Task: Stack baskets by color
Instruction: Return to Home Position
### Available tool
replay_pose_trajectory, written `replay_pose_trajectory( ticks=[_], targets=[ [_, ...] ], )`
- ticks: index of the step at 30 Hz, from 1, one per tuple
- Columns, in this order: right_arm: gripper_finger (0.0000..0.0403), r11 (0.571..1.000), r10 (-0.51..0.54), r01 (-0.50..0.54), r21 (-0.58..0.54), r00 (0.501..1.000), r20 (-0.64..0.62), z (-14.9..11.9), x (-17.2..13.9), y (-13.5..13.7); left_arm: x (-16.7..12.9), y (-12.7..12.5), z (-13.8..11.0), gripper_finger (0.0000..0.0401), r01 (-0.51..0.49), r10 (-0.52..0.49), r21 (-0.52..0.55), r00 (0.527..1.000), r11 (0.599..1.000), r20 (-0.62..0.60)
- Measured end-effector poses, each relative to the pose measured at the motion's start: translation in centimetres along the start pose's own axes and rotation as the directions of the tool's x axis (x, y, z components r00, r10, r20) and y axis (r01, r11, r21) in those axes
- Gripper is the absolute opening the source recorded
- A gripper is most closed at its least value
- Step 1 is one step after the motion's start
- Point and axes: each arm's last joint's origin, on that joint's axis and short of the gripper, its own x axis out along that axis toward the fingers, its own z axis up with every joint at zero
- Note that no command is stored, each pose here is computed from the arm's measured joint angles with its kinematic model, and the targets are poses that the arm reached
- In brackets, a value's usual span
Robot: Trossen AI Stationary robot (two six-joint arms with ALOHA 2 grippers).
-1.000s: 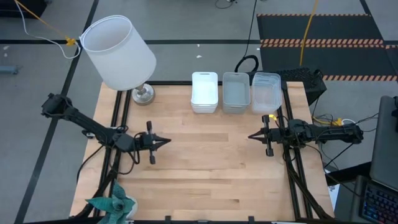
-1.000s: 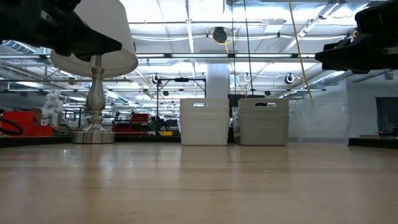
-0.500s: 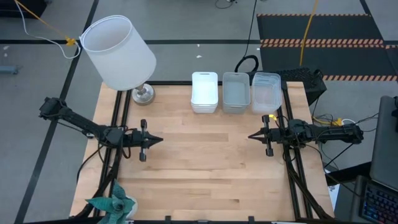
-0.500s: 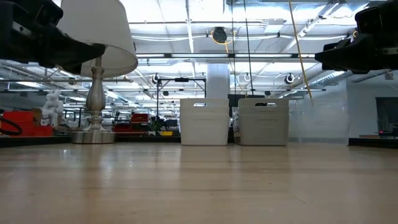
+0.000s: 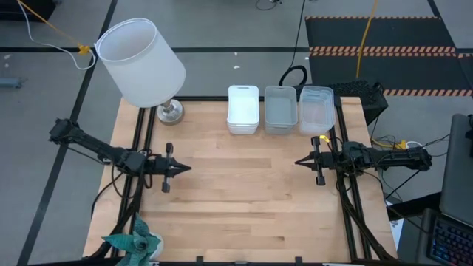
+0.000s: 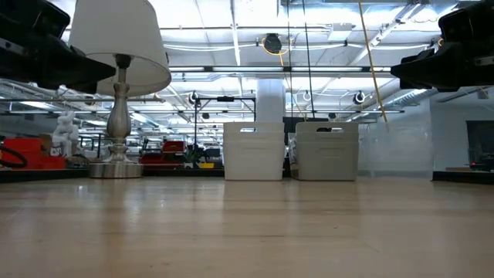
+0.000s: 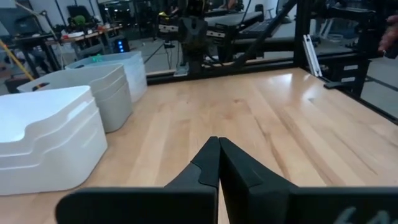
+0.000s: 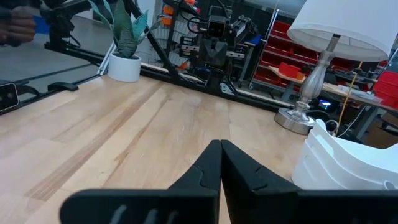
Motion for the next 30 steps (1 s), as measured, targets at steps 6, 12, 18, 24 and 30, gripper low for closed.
replay_pose_trajectory(
  ticks=[6, 12, 18, 24, 30],
  targets=[
    [0.0, 1.0, 0.0, 0.0, 0.0, 1.0, -0.001, 0.0, 0.0, 0.0, -0.5, 0.3, 0.1, 0.0006, 0.015, -0.015, 0.021, 1.0, 1.0, 0.011],
    [0.0, 1.0, 0.0, 0.0, 0.0, 1.0, -0.001, 0.0, 0.0, 0.0, -1.0, 1.2, 0.4, 0.0008, 0.001, -0.003, 0.046, 0.999, 0.999, 0.051],
    [0.0, 1.0, 0.0, 0.0, 0.0, 1.0, -0.001, 0.0, 0.0, 0.0, -1.5, 2.1, 0.1, 0.0004, -0.002, 0.0, 0.039, 0.999, 0.999, 0.041],
    [0.0, 1.0, 0.0, 0.0, 0.0, 1.0, -0.002, 0.0, 0.0, 0.0, -1.9, 2.8, -0.1, 0.0003, -0.025, 0.024, 0.033, 0.999, 0.999, 0.034],
    [0.0, 1.0, 0.0, 0.0, 0.0, 1.0, -0.002, 0.0, 0.0, 0.0, -2.1, 3.1, -0.2, 0.0006, 0.018, -0.02, 0.034, 0.999, 0.999, 0.047]
  ],
)
